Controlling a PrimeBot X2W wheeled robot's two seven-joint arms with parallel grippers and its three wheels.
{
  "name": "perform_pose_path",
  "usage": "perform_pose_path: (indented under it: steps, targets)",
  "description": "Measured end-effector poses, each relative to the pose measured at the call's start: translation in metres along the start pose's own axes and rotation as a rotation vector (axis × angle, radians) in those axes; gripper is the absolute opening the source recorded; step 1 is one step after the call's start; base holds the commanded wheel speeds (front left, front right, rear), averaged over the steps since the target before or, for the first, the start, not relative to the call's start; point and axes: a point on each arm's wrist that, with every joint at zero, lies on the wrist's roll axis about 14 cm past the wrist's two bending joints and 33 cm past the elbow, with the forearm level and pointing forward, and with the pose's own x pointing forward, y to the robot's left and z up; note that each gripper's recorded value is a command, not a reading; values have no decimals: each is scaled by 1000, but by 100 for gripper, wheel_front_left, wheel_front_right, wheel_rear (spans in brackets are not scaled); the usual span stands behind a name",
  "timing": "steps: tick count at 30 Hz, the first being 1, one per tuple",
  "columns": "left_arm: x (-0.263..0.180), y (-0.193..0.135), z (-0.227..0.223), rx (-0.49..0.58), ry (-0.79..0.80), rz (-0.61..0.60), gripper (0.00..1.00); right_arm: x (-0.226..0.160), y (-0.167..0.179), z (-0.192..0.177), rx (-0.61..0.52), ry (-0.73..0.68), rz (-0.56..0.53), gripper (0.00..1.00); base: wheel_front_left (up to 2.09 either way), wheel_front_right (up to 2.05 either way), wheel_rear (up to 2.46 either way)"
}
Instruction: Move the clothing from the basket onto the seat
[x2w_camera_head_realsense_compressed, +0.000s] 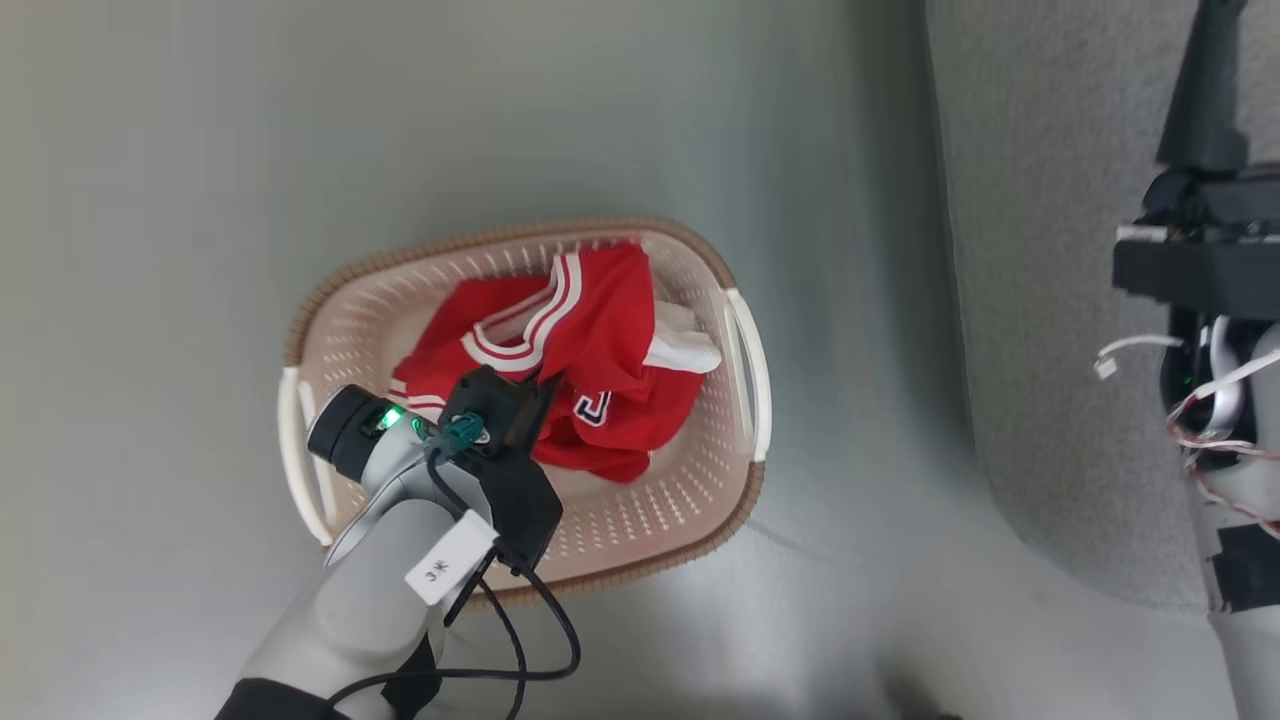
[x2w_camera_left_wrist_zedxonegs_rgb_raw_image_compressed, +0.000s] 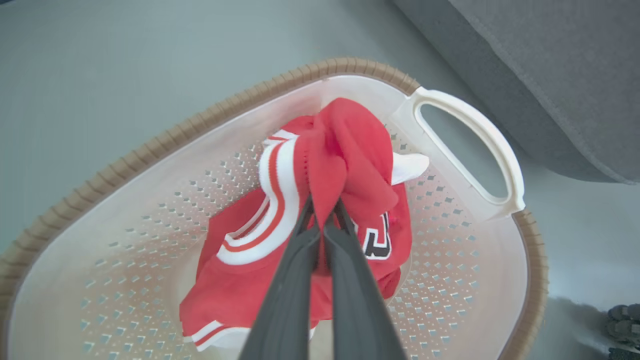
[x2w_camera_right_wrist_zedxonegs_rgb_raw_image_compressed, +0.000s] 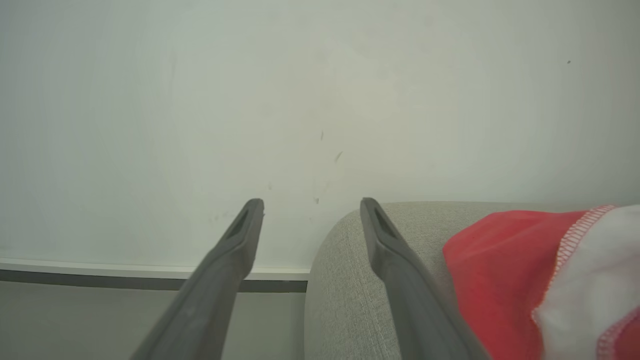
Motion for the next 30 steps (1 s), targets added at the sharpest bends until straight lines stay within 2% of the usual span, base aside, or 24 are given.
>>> perform_pose_path:
  steps: [8, 19, 30]
  targets:
    - [-22, 10, 64, -1, -163, 60, 0, -14, 5, 14, 18, 19, 12, 100, 0, 0, 0]
    - [-68, 11, 167, 98, -417, 104, 0, -40, 26, 35, 89, 30, 46, 100, 0, 0, 0]
    - [-135, 4, 243, 205, -630, 151, 0, -67, 56, 59, 154, 30, 106, 100, 0, 0, 0]
